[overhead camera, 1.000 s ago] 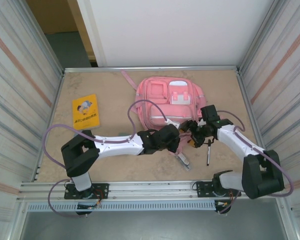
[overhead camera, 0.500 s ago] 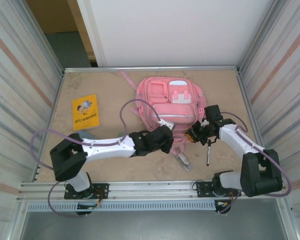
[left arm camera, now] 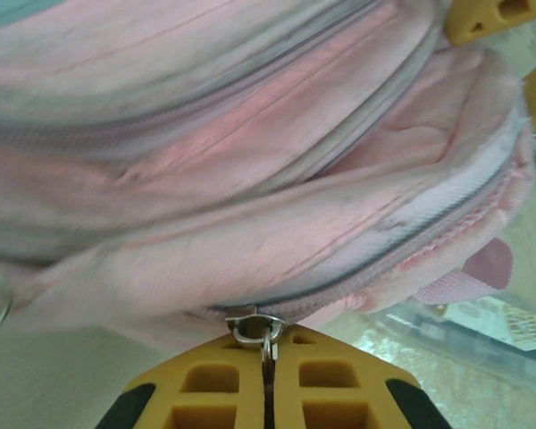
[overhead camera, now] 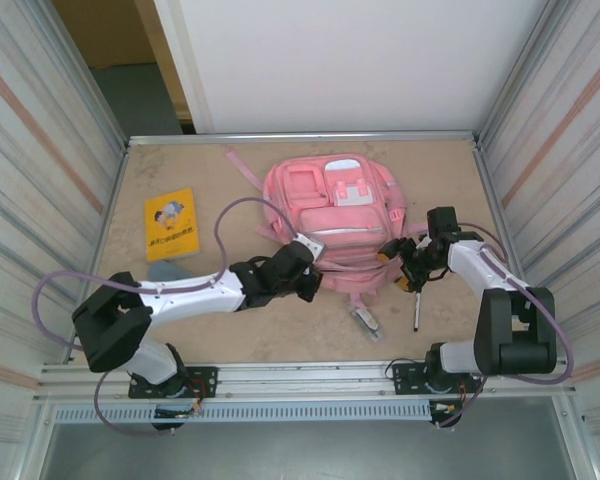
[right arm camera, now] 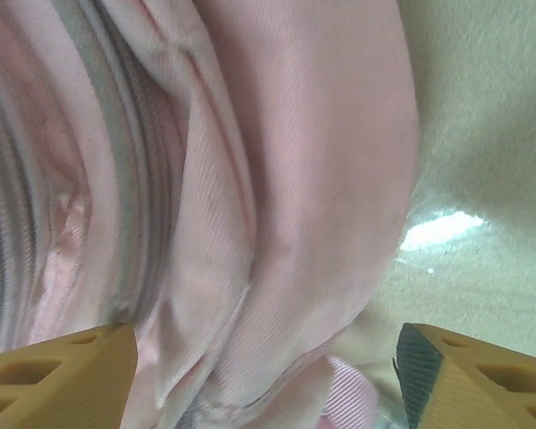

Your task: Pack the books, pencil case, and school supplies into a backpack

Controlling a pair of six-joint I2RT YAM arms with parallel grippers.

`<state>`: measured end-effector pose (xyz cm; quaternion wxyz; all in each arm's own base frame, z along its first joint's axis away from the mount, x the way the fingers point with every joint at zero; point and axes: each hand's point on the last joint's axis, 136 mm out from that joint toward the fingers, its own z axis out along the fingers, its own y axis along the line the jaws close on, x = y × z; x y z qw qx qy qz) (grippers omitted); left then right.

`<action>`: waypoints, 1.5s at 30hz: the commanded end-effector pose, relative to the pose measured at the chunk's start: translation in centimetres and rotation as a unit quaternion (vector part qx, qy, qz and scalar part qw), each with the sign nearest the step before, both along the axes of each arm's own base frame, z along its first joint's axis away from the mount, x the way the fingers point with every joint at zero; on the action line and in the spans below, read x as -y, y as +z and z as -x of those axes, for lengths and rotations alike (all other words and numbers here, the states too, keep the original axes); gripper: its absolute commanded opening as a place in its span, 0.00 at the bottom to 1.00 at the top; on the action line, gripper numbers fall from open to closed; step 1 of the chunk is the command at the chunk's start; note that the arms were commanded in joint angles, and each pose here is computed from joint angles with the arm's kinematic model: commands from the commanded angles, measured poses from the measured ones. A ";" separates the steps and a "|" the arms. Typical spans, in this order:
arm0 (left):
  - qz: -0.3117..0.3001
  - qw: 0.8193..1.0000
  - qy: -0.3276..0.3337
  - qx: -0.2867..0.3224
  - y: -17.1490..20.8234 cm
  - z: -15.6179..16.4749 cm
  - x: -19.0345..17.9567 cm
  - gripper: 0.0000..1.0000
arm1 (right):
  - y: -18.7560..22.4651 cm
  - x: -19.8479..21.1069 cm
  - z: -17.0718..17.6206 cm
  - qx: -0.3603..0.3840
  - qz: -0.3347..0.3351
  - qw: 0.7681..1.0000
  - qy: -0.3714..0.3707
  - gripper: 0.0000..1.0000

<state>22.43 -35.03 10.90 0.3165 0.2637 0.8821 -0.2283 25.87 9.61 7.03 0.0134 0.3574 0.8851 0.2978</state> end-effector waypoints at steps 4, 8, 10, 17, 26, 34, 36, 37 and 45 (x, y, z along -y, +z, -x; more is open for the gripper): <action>0.057 0.997 -0.050 0.031 3.3 0.3 7.4 0.00 | 2.4 -0.9 3.8 -0.026 0.039 0.998 -0.040 0.91; 0.093 0.994 -0.044 0.031 3.9 0.1 9.8 0.00 | 2.9 -1.9 4.0 -0.008 0.032 0.999 -0.041 0.90; 0.115 0.992 -0.045 0.030 4.3 0.2 10.4 0.00 | 2.3 -2.4 3.9 -0.016 0.027 0.999 -0.039 0.87; 0.089 0.994 -0.026 0.055 3.9 0.2 8.0 0.00 | 1.7 -3.1 1.7 0.025 0.051 0.998 -0.002 0.43; -0.049 0.990 0.122 0.044 -0.7 -3.9 -4.3 0.00 | 4.4 -0.6 1.0 0.086 0.079 0.993 -0.003 0.00; -0.064 0.972 0.226 0.032 -2.9 -9.9 -11.0 0.00 | 6.1 -1.9 1.0 0.097 0.038 0.994 0.035 0.00; -0.077 0.966 0.243 0.031 -3.4 -11.7 -12.1 0.00 | 6.1 -2.4 1.1 0.092 0.029 0.995 0.040 0.00; -0.096 0.961 0.254 0.053 -3.2 -12.6 -12.9 0.00 | 6.2 -2.7 1.2 0.092 0.024 0.994 0.045 0.00; -0.103 0.951 0.290 0.032 -3.7 -16.6 -15.9 0.00 | 6.0 -4.1 1.8 0.098 0.027 0.992 0.070 0.00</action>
